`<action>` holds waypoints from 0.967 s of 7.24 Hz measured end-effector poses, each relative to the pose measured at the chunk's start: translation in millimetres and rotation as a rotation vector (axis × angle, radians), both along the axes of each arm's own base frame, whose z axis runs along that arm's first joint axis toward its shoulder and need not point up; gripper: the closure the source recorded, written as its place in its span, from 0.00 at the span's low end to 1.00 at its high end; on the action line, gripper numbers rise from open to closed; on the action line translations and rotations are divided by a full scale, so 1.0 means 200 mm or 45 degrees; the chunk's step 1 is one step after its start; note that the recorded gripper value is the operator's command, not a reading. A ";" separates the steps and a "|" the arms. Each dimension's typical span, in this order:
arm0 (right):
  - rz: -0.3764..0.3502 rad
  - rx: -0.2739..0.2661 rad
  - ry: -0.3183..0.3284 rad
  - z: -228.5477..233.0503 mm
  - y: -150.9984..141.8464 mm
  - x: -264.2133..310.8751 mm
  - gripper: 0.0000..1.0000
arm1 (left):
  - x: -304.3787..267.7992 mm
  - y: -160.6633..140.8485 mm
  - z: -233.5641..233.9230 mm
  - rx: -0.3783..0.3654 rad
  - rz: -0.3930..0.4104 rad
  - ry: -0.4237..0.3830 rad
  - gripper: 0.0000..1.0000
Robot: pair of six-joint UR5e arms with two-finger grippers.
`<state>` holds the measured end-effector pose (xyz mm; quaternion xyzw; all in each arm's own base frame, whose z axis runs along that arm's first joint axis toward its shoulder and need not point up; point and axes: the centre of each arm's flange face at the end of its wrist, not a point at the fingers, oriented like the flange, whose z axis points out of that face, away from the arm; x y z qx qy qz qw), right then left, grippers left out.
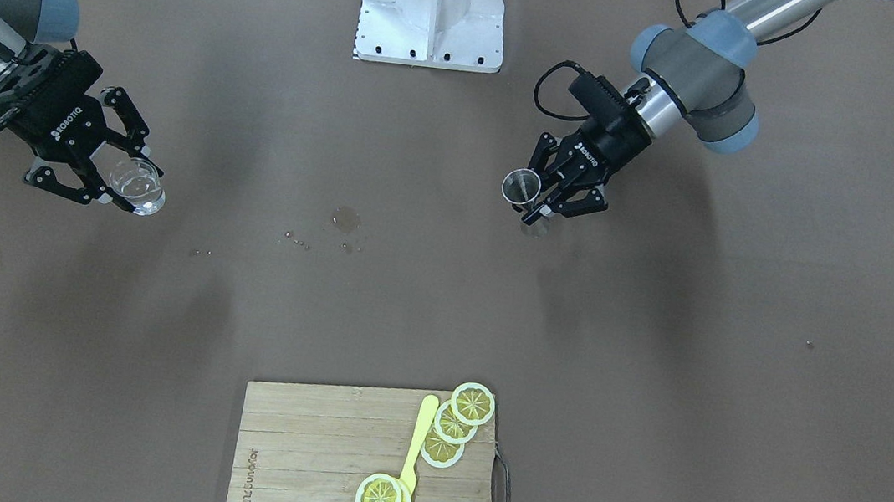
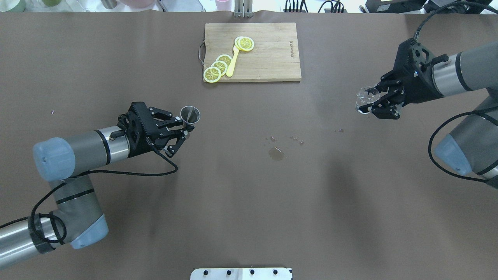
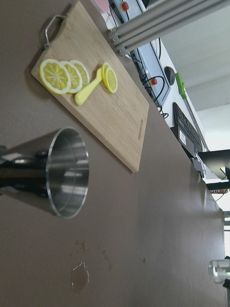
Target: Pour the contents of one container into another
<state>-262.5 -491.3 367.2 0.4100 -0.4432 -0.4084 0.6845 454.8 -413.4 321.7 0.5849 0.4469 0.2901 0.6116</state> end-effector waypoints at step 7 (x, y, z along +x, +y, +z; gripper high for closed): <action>-0.064 0.017 -0.009 -0.27 0.05 -0.14 1.00 | 0.41 -0.33 -0.25 0.168 0.306 -0.011 1.00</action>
